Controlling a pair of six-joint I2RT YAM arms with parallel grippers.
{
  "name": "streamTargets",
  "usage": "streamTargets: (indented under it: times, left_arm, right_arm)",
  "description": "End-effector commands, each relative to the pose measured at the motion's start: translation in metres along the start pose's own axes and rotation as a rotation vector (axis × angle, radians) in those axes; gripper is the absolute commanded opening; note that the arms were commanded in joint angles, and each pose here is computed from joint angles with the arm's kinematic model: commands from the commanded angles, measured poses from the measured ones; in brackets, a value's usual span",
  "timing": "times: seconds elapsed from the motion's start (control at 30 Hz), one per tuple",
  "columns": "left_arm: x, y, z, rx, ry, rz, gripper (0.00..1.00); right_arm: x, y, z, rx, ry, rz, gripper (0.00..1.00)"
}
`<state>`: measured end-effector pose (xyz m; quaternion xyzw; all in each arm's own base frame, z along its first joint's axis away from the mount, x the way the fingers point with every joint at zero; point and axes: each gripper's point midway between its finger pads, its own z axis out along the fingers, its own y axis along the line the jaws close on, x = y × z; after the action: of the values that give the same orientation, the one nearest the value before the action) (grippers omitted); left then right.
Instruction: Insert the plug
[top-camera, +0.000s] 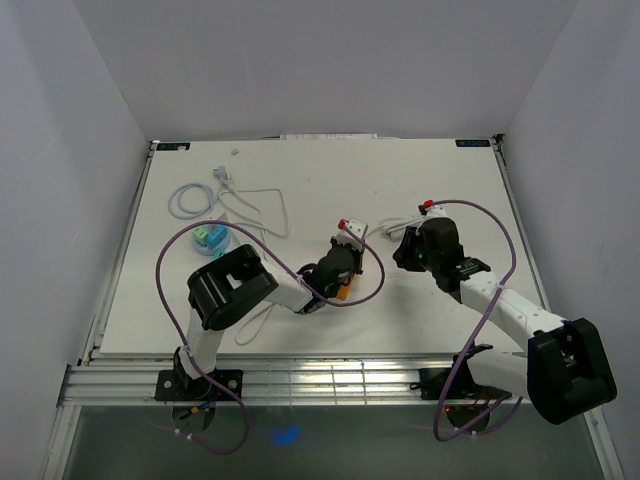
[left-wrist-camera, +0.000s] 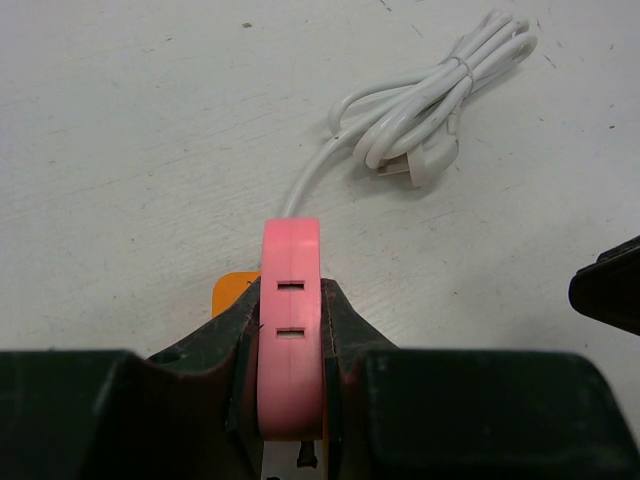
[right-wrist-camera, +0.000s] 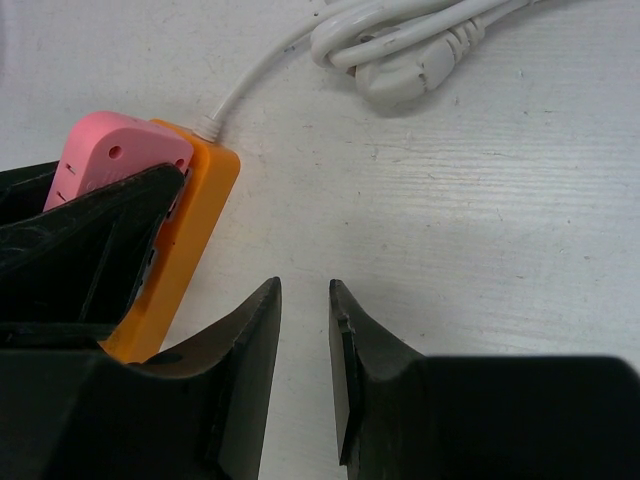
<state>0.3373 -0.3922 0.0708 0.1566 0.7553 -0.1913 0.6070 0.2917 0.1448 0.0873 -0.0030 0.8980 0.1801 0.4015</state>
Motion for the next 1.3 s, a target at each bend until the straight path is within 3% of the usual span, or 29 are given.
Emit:
streamTargets:
  times: [0.0, 0.6, 1.27]
  left_arm:
    - [0.019, -0.005, -0.003, 0.041, 0.089, 0.008, 0.0]
    - [0.051, 0.018, -0.003, -0.016, 0.268, -0.016, 0.0]
    - [0.07, 0.046, -0.013, -0.061, 0.305, -0.076, 0.0]
  right_arm:
    - [-0.019, 0.007, -0.003, -0.023, -0.054, -0.01, 0.32]
    - [-0.015, 0.005, -0.007, -0.021, -0.02, -0.012, 0.33]
    - [-0.017, 0.008, -0.007, -0.025, -0.015, 0.001, 0.34]
